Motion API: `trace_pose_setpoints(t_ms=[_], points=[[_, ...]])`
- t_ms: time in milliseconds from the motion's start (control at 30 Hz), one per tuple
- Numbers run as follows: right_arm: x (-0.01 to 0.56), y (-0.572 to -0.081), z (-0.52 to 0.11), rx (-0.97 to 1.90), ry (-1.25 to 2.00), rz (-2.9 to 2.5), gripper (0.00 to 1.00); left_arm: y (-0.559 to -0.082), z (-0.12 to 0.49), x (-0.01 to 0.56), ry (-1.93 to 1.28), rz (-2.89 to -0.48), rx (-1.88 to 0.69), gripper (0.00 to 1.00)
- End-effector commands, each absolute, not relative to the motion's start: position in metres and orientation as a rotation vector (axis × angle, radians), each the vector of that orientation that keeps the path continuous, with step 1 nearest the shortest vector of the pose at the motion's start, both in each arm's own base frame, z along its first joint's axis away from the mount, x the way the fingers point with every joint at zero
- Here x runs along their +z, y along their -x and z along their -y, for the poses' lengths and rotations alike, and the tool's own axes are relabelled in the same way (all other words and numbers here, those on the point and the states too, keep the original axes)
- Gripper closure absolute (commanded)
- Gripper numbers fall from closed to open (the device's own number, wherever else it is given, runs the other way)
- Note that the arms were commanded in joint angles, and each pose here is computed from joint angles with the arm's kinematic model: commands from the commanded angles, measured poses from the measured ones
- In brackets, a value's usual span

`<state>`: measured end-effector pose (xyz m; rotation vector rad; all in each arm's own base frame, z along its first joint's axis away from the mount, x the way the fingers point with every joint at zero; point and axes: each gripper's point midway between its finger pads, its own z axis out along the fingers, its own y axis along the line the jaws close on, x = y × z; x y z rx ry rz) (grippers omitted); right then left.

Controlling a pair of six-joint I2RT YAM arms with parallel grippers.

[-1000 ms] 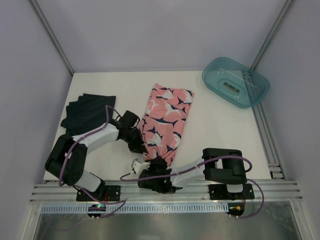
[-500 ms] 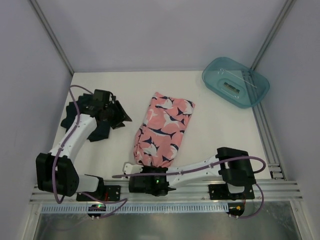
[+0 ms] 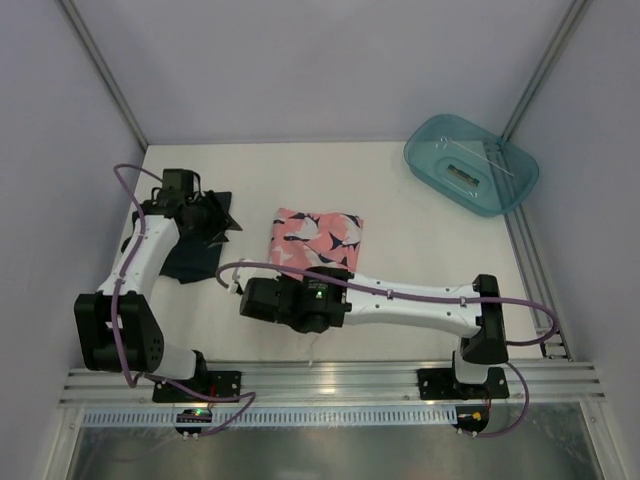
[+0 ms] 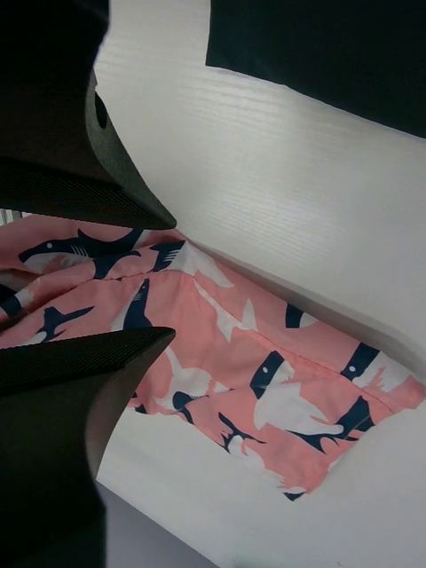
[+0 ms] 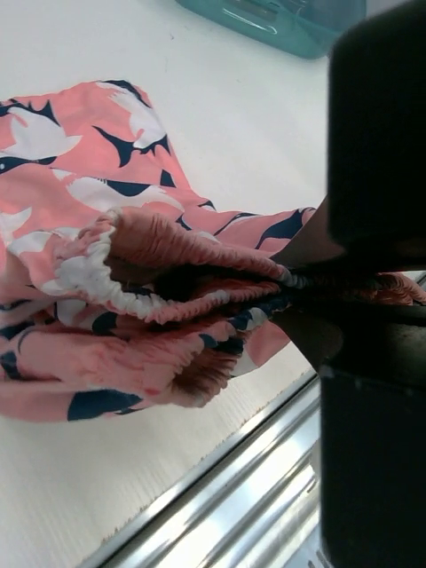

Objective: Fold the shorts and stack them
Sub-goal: Fold the shorts at the center of the board.

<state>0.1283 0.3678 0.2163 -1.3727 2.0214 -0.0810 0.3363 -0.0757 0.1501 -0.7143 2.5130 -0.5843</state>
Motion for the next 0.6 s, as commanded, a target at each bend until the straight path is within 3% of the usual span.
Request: trace_pose_setpoints(t_ms=[0, 333, 567], points=[[0.221, -0.156, -0.353, -0.139, 1.419, -2.047, 0.96, -0.34, 0.078, 0.143, 0.664, -2.529, -0.609, 0.51], [0.241, -0.213, -0.362, 0.019, 1.389, -2.049, 0.96, -0.346, 0.1, 0.145, 0.53, -2.529, -0.791, 0.51], [0.234, -0.188, -0.364, 0.204, 1.372, -2.107, 0.96, -0.343, 0.1, 0.148, 0.509, -2.531, -0.789, 0.51]])
